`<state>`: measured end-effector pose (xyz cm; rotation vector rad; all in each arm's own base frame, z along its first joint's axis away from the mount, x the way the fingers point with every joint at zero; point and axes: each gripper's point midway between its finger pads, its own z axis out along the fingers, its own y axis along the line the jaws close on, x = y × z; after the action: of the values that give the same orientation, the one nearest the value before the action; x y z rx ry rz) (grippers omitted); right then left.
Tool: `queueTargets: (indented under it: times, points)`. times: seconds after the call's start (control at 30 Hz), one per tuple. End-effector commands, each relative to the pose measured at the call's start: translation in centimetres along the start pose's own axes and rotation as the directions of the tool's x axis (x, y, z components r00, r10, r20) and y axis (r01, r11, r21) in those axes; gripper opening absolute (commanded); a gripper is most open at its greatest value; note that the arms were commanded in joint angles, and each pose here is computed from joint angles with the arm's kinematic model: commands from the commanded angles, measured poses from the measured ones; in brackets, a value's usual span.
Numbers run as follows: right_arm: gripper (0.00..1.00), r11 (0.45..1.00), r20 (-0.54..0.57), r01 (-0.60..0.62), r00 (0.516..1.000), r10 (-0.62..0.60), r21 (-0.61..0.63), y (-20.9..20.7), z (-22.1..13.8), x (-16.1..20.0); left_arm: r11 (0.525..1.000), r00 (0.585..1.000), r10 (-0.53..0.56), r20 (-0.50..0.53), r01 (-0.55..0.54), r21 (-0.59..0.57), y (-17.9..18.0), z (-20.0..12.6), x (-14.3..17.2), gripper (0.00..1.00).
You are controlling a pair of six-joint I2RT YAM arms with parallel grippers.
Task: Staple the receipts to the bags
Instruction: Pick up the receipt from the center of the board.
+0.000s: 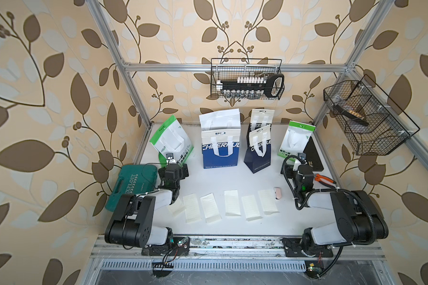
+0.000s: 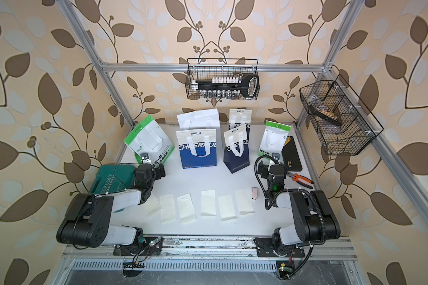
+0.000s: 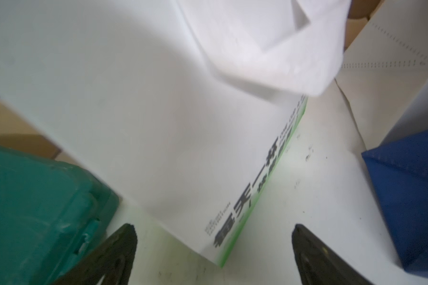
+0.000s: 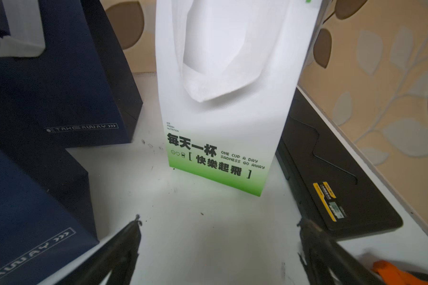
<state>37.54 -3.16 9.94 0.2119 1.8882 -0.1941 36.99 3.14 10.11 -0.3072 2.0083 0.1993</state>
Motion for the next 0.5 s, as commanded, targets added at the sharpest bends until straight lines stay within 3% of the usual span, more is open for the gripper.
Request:
queueTargets:
  times: [0.0, 0.13, 0.27, 0.3, 0.33, 0.4, 0.47]
  points:
    - [1.0, 1.0, 0.027, -0.02, 0.999, 0.02, 0.02, -0.5, -0.3, -0.5, 0.999, 0.999, -0.04, 0.035, 0.04, -0.02, 0.4, -1.1, -4.4, 0.99]
    - [1.0, 1.0, -0.032, -0.02, 0.999, 0.021, 0.024, -0.6, 0.8, -0.2, 0.987, 0.987, -0.159, 0.011, 0.159, 0.005, 0.1, -2.8, -7.3, 0.99]
    - [1.0, 0.999, 0.037, -0.035, 0.999, 0.035, 0.022, -1.0, -0.6, -0.8, 0.967, 0.973, -0.229, -0.016, 0.23, 0.115, -1.4, -5.5, -10.4, 0.99]
    - [0.99, 0.996, 0.089, -0.047, 0.995, 0.04, 0.082, -1.7, -1.2, -2.4, 0.958, 0.968, -0.251, -0.012, 0.25, 0.141, -1.7, -6.3, -11.1, 0.99]
    - [1.0, 0.987, 0.061, -0.061, 0.997, 0.052, 0.148, -2.6, -1.6, -2.9, 0.95, 0.962, -0.273, -0.001, 0.27, 0.154, -1.6, -7.1, -11.6, 0.99]
    - [1.0, 0.975, -0.025, -0.098, 0.994, 0.105, 0.199, -3.7, -2.4, -4.4, 0.922, 0.934, -0.355, 0.037, 0.343, 0.179, -1.2, -8.7, -13.0, 0.99]
    - [1.0, 0.964, -0.042, -0.126, 0.989, 0.139, 0.232, -4.1, -2.7, -5.8, 0.868, 0.873, -0.482, 0.069, 0.466, 0.172, -0.1, -10.1, -13.6, 0.99]
